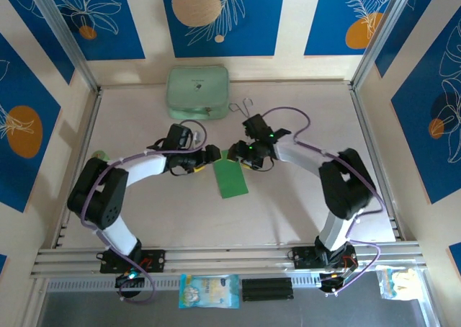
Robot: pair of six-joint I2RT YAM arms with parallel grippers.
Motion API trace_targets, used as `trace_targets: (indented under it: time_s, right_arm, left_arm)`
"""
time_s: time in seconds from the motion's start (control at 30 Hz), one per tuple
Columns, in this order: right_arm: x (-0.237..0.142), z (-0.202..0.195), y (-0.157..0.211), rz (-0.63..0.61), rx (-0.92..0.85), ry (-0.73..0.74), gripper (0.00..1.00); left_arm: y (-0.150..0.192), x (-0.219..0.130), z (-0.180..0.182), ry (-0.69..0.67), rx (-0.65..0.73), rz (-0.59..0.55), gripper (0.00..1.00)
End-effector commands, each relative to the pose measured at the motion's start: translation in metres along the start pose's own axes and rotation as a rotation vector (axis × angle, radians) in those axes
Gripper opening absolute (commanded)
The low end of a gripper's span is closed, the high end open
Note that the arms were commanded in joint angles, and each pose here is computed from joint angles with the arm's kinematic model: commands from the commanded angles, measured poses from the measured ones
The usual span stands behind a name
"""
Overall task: Fold a paper plane with a square sheet of paper (pick it up from the middle)
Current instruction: Rotate the paper at the center of the table, then fold the triangle a second time at the center of the table.
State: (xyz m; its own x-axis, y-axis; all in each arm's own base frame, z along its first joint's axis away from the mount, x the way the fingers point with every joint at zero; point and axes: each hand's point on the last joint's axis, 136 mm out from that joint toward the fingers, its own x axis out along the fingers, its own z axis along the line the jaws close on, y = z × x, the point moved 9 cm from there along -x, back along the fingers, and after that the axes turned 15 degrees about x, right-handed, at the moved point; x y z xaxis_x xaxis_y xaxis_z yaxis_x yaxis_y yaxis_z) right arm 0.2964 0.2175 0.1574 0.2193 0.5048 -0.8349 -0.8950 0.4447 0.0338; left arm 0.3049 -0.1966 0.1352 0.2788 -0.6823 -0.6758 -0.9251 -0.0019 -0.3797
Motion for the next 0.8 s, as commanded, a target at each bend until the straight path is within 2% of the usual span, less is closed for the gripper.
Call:
trace_targets:
  time_s: [0.0,0.23,0.5,0.77]
  right_arm:
    - [-0.002,-0.028,0.010,0.090,0.042,-0.014,0.58]
    - [-0.004,-0.067,0.033,0.196,0.071,0.005,0.53]
    - [0.008,-0.077,0.040,0.253,0.071,0.017,0.42]
    - [0.017,-0.075,0.039,0.270,0.059,0.024,0.40]
  left_arm:
    - [-0.012,0.013,-0.017,0.078,0.021,-0.012,0.85]
    - [-0.017,0.032,-0.011,0.042,-0.001,0.002,0.76]
    - [-0.011,0.043,0.000,0.016,-0.035,0.027,0.69]
    - [-0.004,0.045,0.006,-0.007,-0.046,0.048,0.67]
